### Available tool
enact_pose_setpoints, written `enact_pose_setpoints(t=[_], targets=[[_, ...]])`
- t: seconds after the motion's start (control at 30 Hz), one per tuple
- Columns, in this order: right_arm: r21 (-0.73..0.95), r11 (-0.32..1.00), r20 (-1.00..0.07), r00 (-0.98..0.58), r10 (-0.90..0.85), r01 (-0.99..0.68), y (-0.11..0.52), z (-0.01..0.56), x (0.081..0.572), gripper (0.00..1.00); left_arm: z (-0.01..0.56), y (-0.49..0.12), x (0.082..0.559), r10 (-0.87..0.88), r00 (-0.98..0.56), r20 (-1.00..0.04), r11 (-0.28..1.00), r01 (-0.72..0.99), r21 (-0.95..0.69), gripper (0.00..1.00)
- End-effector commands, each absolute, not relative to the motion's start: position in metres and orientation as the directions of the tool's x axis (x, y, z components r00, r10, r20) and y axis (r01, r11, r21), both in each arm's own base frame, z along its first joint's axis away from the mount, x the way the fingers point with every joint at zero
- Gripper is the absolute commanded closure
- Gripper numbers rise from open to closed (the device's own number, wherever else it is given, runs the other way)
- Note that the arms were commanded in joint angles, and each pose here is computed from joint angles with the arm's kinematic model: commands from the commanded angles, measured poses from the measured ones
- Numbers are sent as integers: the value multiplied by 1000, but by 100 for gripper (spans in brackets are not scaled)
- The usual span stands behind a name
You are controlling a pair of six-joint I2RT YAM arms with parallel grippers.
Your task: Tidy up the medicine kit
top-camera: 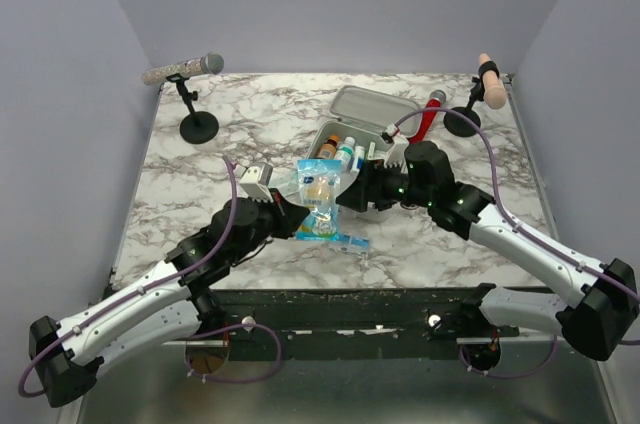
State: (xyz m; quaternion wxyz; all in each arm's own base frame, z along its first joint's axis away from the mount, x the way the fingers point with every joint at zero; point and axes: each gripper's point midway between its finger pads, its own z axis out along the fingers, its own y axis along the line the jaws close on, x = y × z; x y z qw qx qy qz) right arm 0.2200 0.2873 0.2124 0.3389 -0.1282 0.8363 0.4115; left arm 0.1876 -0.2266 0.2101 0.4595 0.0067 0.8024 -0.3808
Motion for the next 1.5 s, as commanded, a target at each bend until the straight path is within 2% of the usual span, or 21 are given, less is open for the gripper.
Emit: enact_pose_setpoints(t=[0.0,0.13,0.27,0.33,0.4,0.43,0.57,0.63,0.77,0.83,0.93,1.07,1.1,1.23,1.37,1.47], targets=[[655,531,-668,-740,76,-537,308,239,218,20,228,-243,196,-410,-549,-728,645,390,-657,100],[654,522,-673,-736,71,-548,314,236,223,20,237,-250,198,-446,-537,-716,603,411,-683,100],[654,545,-655,-753,60,-526,316,222,227,26,244,-251,198,-491,-525,-695,562,419,-713,100],[655,543,-659,-749,69,-526,317,224,229,32,246,-252,198,-504,-523,-687,545,424,-723,100],[658,518,-671,-738,72,-547,320,231,229,45,242,-254,198,-502,-528,-685,545,422,-725,100],[656,495,-684,-726,71,-569,323,238,228,58,242,-255,199,-501,-530,-684,544,421,-725,100],[616,475,-737,-673,65,-628,321,256,229,87,239,-254,200,-488,-518,-703,561,431,-707,100],[547,527,-783,-621,47,-650,311,268,239,99,232,-242,206,-489,-495,-719,615,388,-686,79],[377,677,-832,-552,-52,-632,282,278,262,99,227,-210,212,-514,-425,-745,696,300,-652,29],[260,768,-832,-540,-129,-585,266,272,281,99,227,-191,214,-528,-382,-758,730,252,-635,17],[61,864,-808,-533,-250,-499,240,255,312,99,224,-169,214,-527,-339,-779,771,195,-606,14],[-139,857,-708,-556,-436,-496,229,212,339,99,227,-155,212,-533,-300,-791,781,183,-597,15],[-152,818,-692,-531,-489,-555,234,203,340,99,227,-154,211,-535,-297,-791,780,186,-597,15],[-105,781,-714,-500,-491,-616,251,201,347,99,226,-151,209,-540,-295,-788,777,185,-601,15],[-160,707,-697,-428,-575,-689,258,196,354,99,221,-150,206,-544,-305,-781,771,186,-610,14],[-202,628,-644,-381,-663,-752,260,179,357,99,216,-149,205,-547,-306,-779,769,185,-612,14]])
